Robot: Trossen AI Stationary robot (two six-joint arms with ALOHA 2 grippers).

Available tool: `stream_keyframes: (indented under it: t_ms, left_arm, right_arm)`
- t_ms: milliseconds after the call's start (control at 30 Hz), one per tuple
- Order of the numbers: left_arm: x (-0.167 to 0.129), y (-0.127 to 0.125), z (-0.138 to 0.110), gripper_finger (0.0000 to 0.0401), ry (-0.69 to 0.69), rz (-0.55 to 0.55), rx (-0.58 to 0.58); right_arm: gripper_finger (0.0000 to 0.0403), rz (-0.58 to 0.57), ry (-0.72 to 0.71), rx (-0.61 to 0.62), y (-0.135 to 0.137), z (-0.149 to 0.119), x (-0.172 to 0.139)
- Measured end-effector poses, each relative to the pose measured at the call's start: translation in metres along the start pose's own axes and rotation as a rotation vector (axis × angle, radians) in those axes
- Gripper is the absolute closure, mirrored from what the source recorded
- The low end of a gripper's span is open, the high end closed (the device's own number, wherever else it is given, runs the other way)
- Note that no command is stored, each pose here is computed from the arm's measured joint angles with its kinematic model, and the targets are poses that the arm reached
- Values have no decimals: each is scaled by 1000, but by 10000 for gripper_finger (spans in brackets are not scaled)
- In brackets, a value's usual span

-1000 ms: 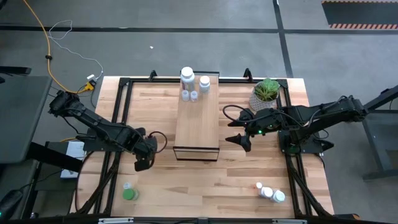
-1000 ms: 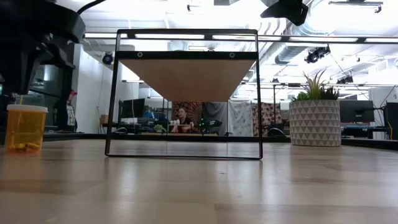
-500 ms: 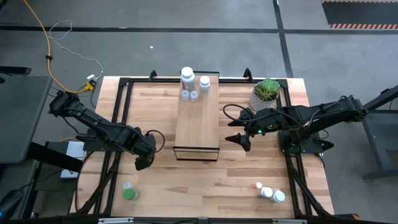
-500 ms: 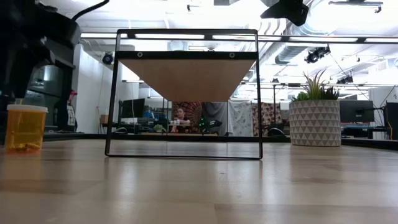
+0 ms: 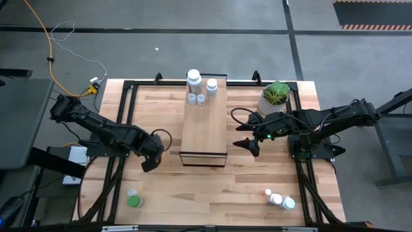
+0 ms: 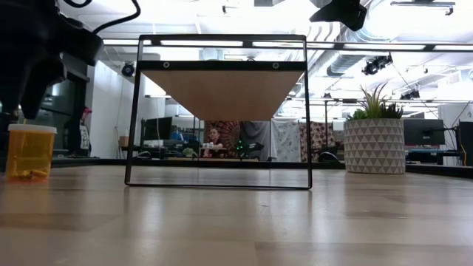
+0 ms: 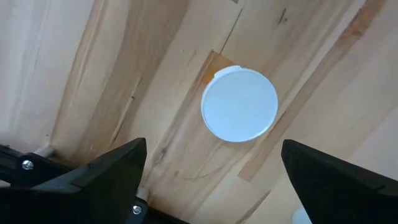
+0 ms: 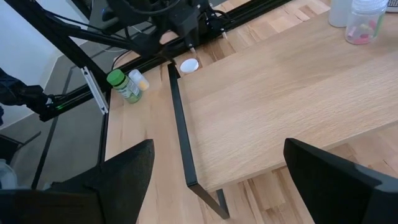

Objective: Pick and place medicine bottles onto shelf by color
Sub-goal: Put the orange medicine bottle on the shelf

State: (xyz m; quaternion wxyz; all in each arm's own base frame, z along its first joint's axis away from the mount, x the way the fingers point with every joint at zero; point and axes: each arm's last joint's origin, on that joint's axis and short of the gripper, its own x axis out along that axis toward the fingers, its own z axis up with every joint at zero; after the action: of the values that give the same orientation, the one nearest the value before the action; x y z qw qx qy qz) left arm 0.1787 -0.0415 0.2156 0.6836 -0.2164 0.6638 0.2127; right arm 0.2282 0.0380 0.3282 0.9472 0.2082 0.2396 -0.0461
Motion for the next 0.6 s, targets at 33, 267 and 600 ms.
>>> stream_keyframes:
  t_ms: [33, 267, 600]
  left_arm:
    - [0, 0, 0, 36, -1, 1, -3]
    - [0, 3, 3, 36, 21, -20, -43]
    - [-8, 4, 3, 36, -47, -86, -161]
  right_arm:
    - [54, 0, 0, 0, 0, 0, 0]
    - [54, 0, 0, 0, 0, 0, 0]
    - [54, 0, 0, 9, 0, 0, 0]
